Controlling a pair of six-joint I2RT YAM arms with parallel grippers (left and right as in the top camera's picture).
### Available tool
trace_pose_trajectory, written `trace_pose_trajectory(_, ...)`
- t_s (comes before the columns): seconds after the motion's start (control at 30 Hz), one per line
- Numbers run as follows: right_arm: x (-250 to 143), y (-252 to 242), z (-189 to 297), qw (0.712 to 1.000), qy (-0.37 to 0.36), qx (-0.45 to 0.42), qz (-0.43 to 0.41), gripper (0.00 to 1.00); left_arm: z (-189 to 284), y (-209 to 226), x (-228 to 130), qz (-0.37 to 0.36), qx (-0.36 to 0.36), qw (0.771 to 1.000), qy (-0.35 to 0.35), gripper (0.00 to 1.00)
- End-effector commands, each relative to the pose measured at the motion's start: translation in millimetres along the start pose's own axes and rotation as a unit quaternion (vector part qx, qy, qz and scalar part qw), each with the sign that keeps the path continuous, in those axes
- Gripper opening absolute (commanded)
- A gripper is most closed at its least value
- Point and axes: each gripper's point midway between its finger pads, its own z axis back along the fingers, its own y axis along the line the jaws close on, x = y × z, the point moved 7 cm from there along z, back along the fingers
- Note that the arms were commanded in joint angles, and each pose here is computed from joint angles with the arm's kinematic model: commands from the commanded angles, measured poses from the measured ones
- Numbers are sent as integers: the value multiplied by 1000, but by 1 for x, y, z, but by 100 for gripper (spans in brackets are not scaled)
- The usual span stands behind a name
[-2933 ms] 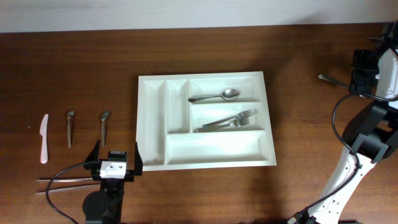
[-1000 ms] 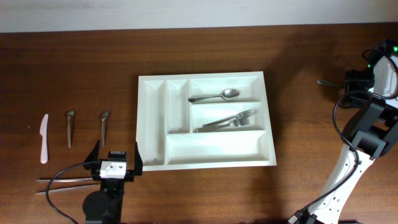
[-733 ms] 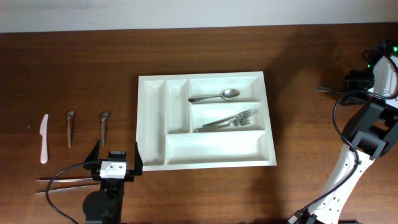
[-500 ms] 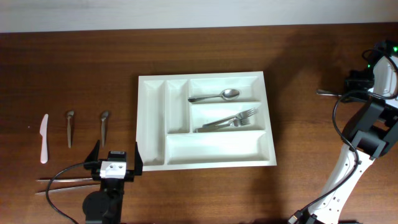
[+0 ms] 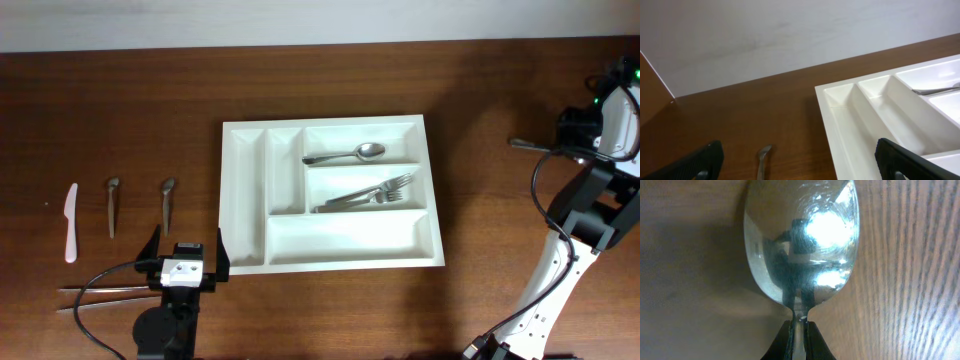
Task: Pack container
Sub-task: 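Carry the spoon left and release it in the upper right compartment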
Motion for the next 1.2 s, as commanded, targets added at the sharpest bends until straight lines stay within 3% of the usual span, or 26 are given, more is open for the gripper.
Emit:
trace_pose_trajectory(0.0,-15,15,31,999,-9,43,16,6,0,0,-1,5,-2,1000,-2,99)
trace_pose_trajectory(0.3,-98,17,70,994,25,54,89,4,0,0,-1,5,-2,1000,-2,99)
trace_pose_trajectory(0.57,-221,-3,71,978,55,23,199,4,0,0,-1,5,-2,1000,-2,99)
trace_pose_trajectory(0.73,-283,-26,70,975,63,-3,212,5,0,0,-1,5,-2,1000,-2,99)
trace_pose_trajectory(1.17,-378,-76,71,969,68,-29,234,8,0,0,-1,5,-2,1000,-2,99)
